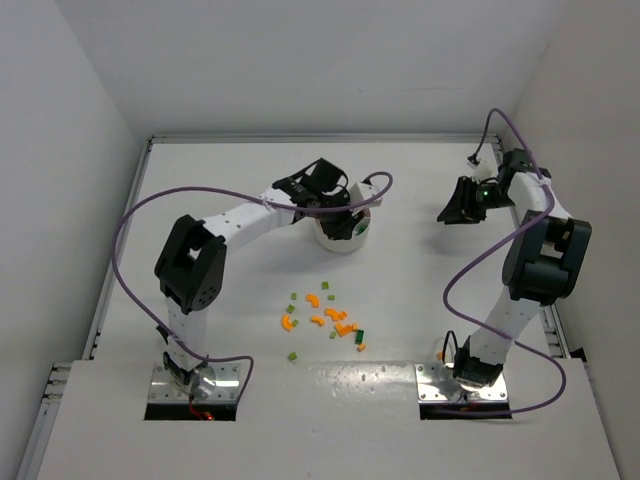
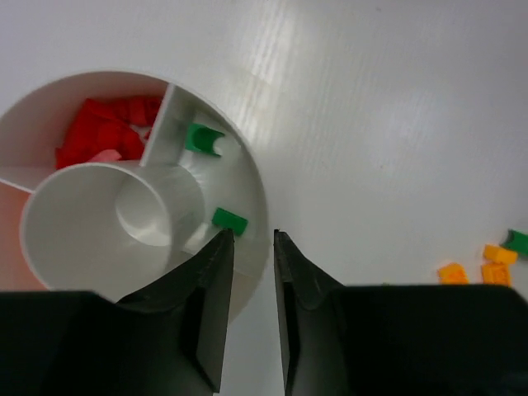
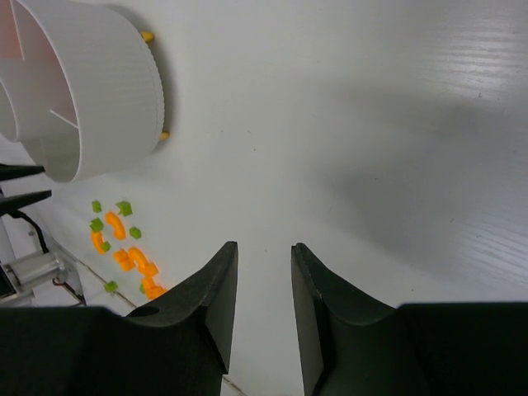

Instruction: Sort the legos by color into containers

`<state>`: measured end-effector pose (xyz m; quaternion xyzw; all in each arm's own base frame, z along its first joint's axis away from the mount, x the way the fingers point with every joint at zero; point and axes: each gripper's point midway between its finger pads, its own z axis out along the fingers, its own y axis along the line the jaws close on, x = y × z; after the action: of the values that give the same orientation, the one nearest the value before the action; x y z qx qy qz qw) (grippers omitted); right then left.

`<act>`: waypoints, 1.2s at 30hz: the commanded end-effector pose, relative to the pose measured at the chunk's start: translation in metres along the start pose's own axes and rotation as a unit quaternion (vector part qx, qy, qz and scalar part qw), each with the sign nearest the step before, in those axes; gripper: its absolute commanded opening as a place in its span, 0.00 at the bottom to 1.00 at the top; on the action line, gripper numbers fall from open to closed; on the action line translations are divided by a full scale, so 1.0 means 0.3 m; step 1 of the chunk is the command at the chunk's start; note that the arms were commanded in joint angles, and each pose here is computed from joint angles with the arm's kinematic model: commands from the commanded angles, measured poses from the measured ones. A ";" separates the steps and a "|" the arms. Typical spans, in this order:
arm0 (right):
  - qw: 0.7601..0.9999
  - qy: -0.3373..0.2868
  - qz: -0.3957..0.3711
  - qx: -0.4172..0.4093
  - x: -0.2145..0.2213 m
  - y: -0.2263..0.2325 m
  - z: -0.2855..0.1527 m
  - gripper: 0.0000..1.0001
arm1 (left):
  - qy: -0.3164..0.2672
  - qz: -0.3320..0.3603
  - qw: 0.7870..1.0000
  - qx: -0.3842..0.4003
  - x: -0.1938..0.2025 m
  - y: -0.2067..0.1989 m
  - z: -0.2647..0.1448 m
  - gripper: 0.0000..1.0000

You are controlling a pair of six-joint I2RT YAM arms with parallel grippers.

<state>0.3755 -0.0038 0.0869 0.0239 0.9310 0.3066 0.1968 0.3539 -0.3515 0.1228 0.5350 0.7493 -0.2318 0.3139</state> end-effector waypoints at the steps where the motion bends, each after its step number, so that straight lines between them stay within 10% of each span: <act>1: 1.000 -0.021 -0.018 0.001 -0.046 0.019 -0.019 0.33 | -0.057 0.083 0.993 0.057 -0.095 -0.124 -0.103 0.29; 12: 1.000 -0.004 -0.006 -0.006 0.020 0.012 0.006 0.33 | -0.046 0.281 0.913 0.292 0.192 -0.614 -0.070 0.43; 28: 0.999 -0.013 -0.032 0.016 0.042 0.030 -0.029 0.33 | -0.046 0.480 0.759 0.436 0.303 -0.757 0.034 0.60; 36: 0.998 -0.023 -0.042 0.028 0.064 0.052 -0.066 0.35 | -0.051 0.489 0.736 0.465 0.354 -0.816 0.027 0.61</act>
<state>0.3478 0.0011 0.0877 0.0173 0.9377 0.2851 0.1976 0.1207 -0.3634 0.0357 0.8979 0.2138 -0.3626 0.1286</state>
